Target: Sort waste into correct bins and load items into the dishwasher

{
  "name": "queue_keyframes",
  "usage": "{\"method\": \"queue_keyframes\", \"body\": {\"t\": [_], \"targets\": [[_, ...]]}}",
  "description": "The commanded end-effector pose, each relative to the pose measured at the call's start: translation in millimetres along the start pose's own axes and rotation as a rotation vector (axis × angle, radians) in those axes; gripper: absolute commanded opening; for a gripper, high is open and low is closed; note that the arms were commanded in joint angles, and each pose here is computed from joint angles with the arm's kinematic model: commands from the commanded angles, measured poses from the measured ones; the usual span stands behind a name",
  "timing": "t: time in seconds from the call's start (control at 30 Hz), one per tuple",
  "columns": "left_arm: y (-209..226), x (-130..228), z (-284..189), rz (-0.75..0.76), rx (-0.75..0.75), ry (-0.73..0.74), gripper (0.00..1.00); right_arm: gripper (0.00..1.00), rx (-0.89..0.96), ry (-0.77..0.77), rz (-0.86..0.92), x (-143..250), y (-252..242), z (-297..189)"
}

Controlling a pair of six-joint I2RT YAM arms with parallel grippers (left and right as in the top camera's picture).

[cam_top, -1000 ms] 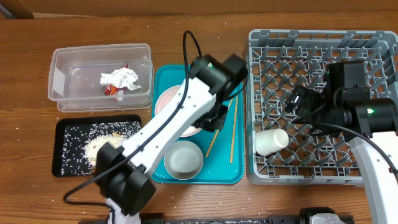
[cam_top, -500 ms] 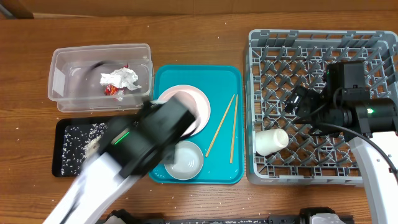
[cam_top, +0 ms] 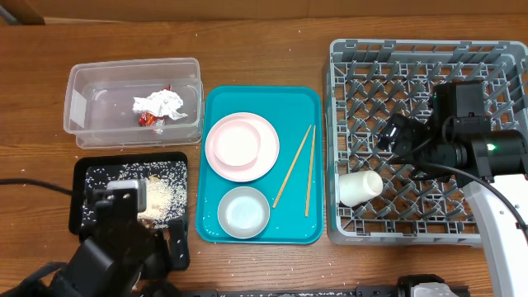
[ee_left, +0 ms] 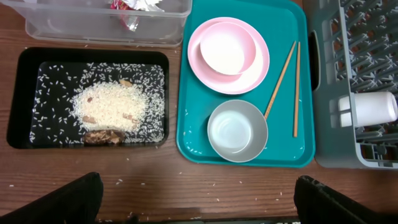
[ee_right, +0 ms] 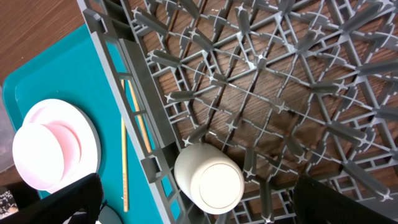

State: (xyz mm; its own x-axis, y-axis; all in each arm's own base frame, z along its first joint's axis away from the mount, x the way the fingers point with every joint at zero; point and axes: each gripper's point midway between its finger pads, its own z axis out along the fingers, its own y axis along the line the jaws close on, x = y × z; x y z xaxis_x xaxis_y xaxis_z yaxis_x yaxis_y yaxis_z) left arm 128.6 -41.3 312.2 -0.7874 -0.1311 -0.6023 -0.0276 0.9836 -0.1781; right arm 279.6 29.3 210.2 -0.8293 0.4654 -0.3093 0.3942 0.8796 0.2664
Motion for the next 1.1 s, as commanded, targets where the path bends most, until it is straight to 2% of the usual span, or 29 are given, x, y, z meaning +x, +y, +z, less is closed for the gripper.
{"method": "queue_keyframes", "body": {"t": [0.0,0.13,0.27,0.3,0.4,0.5,0.8,1.07], "targets": [[4,0,2,-0.019,-0.023,-0.007,1.0,1.0,-0.014,-0.02,-0.001,-6,2,-6],[22,-5,0,-0.013,-0.113,-0.053,1.0,1.0,-0.014,-0.02,0.0,-6,2,-6],[26,-21,1,-0.03,-0.113,-0.147,1.0,1.0,-0.014,-0.02,-0.001,-6,2,-6],[21,-26,3,0.028,-0.084,-0.172,1.0,1.0,-0.014,-0.02,0.0,-6,2,-6],[-2,-39,12,0.331,0.031,-0.283,1.0,1.0,-0.014,-0.02,-0.001,-6,2,-6],[-8,-41,24,0.439,0.075,-0.39,1.0,1.0,-0.014,-0.02,-0.001,-6,2,-6],[13,-7,86,0.383,0.066,-0.518,1.0,1.0,-0.014,-0.02,-0.001,-6,2,-6],[13,-5,126,0.394,0.088,-0.673,1.0,1.0,-0.014,-0.02,-0.001,-6,2,-6]]}}
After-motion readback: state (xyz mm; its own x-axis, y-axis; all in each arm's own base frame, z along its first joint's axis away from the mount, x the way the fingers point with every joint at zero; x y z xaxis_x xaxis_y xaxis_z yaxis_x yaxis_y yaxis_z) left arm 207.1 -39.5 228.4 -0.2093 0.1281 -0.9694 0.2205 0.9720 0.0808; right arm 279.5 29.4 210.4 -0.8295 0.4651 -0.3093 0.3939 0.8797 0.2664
